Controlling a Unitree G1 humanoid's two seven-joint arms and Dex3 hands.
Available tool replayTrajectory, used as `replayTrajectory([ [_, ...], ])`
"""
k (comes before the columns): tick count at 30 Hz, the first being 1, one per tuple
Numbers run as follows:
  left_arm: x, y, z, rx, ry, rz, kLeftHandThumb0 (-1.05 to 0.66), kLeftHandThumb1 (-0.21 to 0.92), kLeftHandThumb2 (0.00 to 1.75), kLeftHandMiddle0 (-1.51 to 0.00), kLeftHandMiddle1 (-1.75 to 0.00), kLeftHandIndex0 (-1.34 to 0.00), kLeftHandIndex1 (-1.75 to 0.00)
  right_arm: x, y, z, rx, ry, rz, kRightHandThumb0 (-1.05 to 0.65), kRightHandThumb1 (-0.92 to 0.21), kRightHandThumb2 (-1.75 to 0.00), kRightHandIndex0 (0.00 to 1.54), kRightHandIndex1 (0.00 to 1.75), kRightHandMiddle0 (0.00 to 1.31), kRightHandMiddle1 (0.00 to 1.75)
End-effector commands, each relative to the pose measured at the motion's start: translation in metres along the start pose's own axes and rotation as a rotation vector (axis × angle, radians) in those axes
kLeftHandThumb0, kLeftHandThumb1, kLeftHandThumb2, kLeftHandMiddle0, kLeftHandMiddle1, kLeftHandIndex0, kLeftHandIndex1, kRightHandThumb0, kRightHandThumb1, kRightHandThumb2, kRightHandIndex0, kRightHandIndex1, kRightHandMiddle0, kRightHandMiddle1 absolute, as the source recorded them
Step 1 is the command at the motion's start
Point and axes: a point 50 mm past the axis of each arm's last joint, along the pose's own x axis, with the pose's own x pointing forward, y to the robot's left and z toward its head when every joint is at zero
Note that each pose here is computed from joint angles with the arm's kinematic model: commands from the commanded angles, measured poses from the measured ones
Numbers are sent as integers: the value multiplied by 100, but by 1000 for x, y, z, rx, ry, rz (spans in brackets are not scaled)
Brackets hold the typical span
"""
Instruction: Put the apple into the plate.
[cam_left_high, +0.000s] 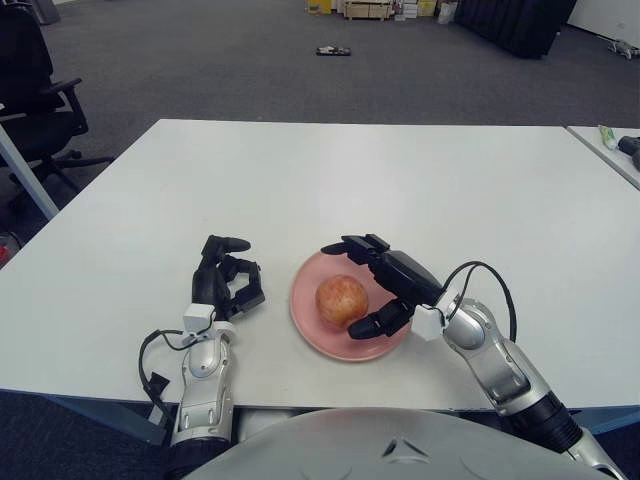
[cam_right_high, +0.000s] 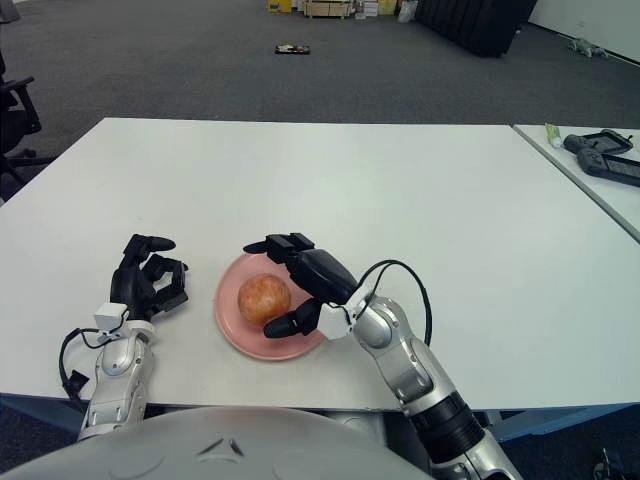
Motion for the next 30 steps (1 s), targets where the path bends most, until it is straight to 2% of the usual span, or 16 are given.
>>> replayTrajectory([
  [1, 4, -1, 3, 0, -17, -9, -1, 36, 125, -59, -166, -39, -175, -2, -9, 4, 5, -37, -29, -104, -81, -40, 0, 0, 0, 1],
  [4, 4, -1, 3, -2, -15, -7, -1, 36, 126, -59, -167, -39, -175, -5, -12, 6, 9, -58, -55, -105, -89, -32, 0, 0, 0, 0],
  [7, 4, -1, 3, -3, -14, -4, -1, 35, 126, -59, -167, -39, -175, -7, -15, 7, 13, -81, -77, -105, -91, -31, 0, 0, 0, 0],
  [22, 3, -3, 4, -4, -24, -10, -1, 35, 126, -58, -166, -41, -175, -30, -31, 13, 77, -123, -192, -105, -92, -32, 0, 0, 0, 0],
  [26, 3, -3, 4, -4, -23, -9, -1, 35, 126, -59, -164, -41, -175, -36, -34, 9, 136, -98, -261, -105, -92, -37, 0, 0, 0, 0],
  [27, 3, -2, 3, -2, -23, -8, -1, 35, 126, -59, -164, -42, -175, -39, -33, 4, 167, -73, -312, -105, -92, -38, 0, 0, 0, 0],
  [30, 3, -2, 3, 1, -23, -8, -1, 35, 126, -59, -163, -42, -175, -47, -27, -8, 212, -14, -405, -105, -92, -58, 0, 0, 0, 0],
])
